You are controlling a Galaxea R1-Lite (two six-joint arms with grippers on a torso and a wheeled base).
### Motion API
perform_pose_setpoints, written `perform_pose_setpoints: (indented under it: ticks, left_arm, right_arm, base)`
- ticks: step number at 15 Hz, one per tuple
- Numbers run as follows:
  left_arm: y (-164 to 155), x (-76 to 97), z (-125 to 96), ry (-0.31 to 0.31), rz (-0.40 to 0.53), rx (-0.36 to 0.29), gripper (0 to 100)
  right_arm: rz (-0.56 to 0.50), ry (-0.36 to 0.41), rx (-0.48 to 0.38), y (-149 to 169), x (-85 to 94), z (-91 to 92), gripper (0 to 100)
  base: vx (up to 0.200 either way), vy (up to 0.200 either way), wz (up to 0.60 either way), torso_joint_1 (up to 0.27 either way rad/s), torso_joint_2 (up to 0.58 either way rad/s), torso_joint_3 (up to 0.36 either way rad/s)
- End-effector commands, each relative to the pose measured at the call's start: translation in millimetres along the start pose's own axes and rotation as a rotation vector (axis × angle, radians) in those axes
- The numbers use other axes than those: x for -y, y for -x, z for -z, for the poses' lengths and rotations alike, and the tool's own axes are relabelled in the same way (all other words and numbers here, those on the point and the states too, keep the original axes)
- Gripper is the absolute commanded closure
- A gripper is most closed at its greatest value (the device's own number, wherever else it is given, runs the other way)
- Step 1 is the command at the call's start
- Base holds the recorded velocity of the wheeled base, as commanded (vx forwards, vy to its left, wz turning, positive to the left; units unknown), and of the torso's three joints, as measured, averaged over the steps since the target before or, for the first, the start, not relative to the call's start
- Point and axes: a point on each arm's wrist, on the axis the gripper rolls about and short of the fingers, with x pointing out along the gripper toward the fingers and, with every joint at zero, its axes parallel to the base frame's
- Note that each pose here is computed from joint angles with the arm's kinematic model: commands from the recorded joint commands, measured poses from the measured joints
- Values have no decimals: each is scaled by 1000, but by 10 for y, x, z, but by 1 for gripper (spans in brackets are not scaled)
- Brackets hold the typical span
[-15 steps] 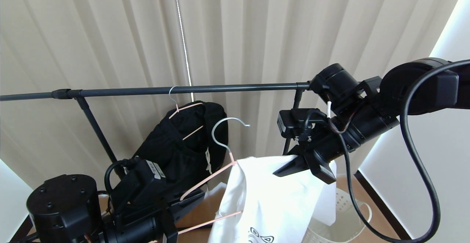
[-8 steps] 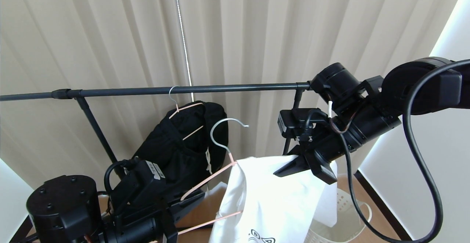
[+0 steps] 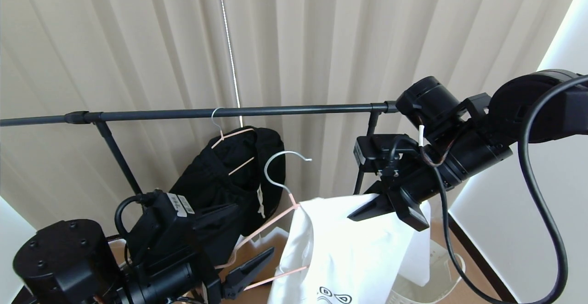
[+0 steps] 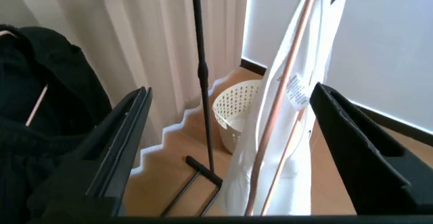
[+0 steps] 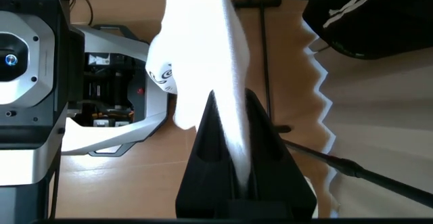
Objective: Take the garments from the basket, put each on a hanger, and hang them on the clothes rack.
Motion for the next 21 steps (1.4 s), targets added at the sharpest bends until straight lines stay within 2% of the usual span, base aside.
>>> perform_pose_setpoints:
  ticks: [1,3,5,6,9,10,11,12,14,16,19,21]
  left_arm:
    - [15,-55,-51,17,-28,49,0]
    - [44,-160,-157,40,-31,139,0]
    - [152,-227,-268,60,-8,197,0]
    - [176,-259,-292,71,-3,205,0]
    - [162,-286,-250,90,-9,156,0]
    - [147,-278,-224,103,-4,123,0]
    - [138,-282,-224,104,-5,118,0]
    - [120,-282,-193,116,-5,79,0]
    - [87,-252,-145,123,-6,17,0]
    - [26,-198,-98,91,-54,-61,0]
    - [-68,-83,-76,88,-92,-148,0]
    - [-155,-34,-47,94,-123,-198,0]
  right_arm:
    - [8,6,7,33,-15,-15,100]
    - [31,9,-2,76,-20,-17,100]
    - [78,8,-17,162,-42,-46,100]
    - [114,14,-32,216,-56,-66,100]
    - [211,13,-70,340,-92,-119,100]
    - [281,-17,-74,369,-90,-160,100]
    - [305,-29,-76,376,-95,-175,100]
    - [391,-46,-79,427,-124,-223,100]
    - [439,-34,-60,483,-155,-241,100]
    - [497,-14,-43,477,-188,-285,100]
    - [569,-83,36,362,-226,-362,100]
    - [613,-89,39,315,-240,-378,100]
  base:
    - [0,0,0,0,0,0]
    - [0,0,0,0,0,0]
    - [0,0,0,0,0,0]
    - [0,0,0,0,0,0]
    - [0,0,0,0,0,0]
    - [0,0,0,0,0,0]
    - [0,0,0,0,0,0]
    - [0,0,0,0,0,0]
    - [0,0,0,0,0,0]
    - [0,0,0,0,0,0]
    - [0,0,0,0,0,0]
    - [0,0,0,0,0,0]
